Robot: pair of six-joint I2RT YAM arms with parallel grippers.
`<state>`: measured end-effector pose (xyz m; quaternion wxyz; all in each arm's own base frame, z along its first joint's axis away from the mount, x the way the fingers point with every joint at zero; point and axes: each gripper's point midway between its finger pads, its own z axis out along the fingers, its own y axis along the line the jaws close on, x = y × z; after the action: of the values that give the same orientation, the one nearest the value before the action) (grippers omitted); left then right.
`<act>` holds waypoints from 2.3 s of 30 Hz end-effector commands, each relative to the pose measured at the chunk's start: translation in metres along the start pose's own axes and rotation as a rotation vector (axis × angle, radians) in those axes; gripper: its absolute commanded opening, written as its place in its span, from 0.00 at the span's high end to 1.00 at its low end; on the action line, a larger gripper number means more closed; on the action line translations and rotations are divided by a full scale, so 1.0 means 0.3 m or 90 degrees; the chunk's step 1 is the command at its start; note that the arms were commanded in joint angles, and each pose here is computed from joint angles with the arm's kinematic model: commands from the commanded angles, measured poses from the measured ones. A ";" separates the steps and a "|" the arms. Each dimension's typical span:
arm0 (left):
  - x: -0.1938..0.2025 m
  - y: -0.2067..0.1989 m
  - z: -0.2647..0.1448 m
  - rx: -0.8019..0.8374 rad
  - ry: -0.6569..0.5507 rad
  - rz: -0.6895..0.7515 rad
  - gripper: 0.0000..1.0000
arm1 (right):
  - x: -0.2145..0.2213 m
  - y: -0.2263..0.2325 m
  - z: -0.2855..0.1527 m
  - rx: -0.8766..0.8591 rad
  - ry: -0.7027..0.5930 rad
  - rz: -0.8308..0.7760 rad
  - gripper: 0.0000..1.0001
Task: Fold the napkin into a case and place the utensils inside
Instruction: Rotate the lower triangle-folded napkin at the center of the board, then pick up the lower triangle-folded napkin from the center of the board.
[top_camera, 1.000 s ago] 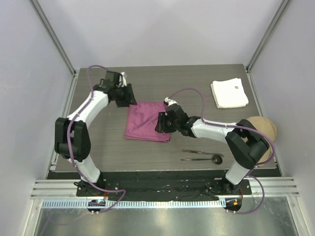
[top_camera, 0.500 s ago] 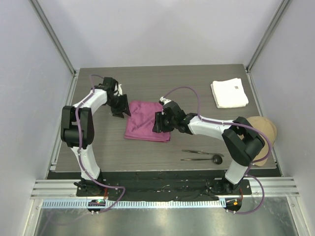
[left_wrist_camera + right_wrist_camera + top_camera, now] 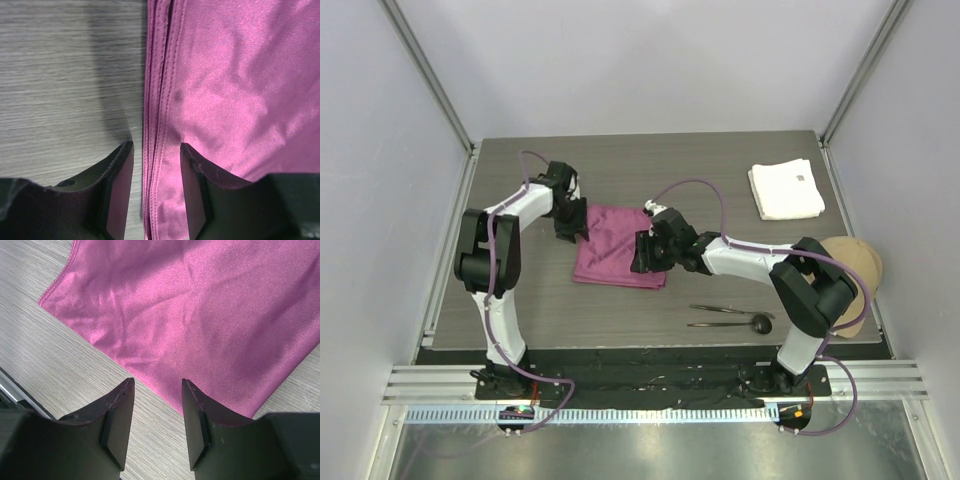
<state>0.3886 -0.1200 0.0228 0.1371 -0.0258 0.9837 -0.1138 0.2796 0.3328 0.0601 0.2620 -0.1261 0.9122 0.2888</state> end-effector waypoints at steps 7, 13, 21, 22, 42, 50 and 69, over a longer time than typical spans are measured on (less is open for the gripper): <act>0.071 0.077 0.090 -0.140 0.024 0.038 0.56 | -0.023 0.028 -0.009 -0.024 -0.022 -0.010 0.53; 0.101 0.061 0.119 -0.141 0.033 0.025 0.60 | -0.021 0.028 -0.023 -0.027 -0.026 -0.011 0.53; 0.152 0.040 0.181 -0.137 0.076 0.012 0.70 | -0.025 0.034 -0.041 -0.030 -0.033 -0.015 0.53; 0.157 0.036 0.189 -0.133 0.079 0.011 0.71 | -0.026 0.036 -0.042 -0.031 -0.034 -0.014 0.53; 0.108 -0.006 0.093 -0.125 0.017 0.005 1.00 | -0.024 0.057 0.014 -0.047 -0.005 0.006 0.53; 0.092 -0.067 -0.026 -0.135 -0.018 0.001 1.00 | -0.044 0.091 0.094 -0.076 0.004 0.037 0.59; 0.082 -0.145 -0.130 -0.116 -0.047 0.009 1.00 | -0.068 0.147 0.147 -0.150 0.008 0.069 0.93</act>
<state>0.3542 -0.1505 0.0379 0.1492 -0.0311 0.9883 -0.0109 0.2837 0.3764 0.0429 0.2094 -0.1068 0.9005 0.3660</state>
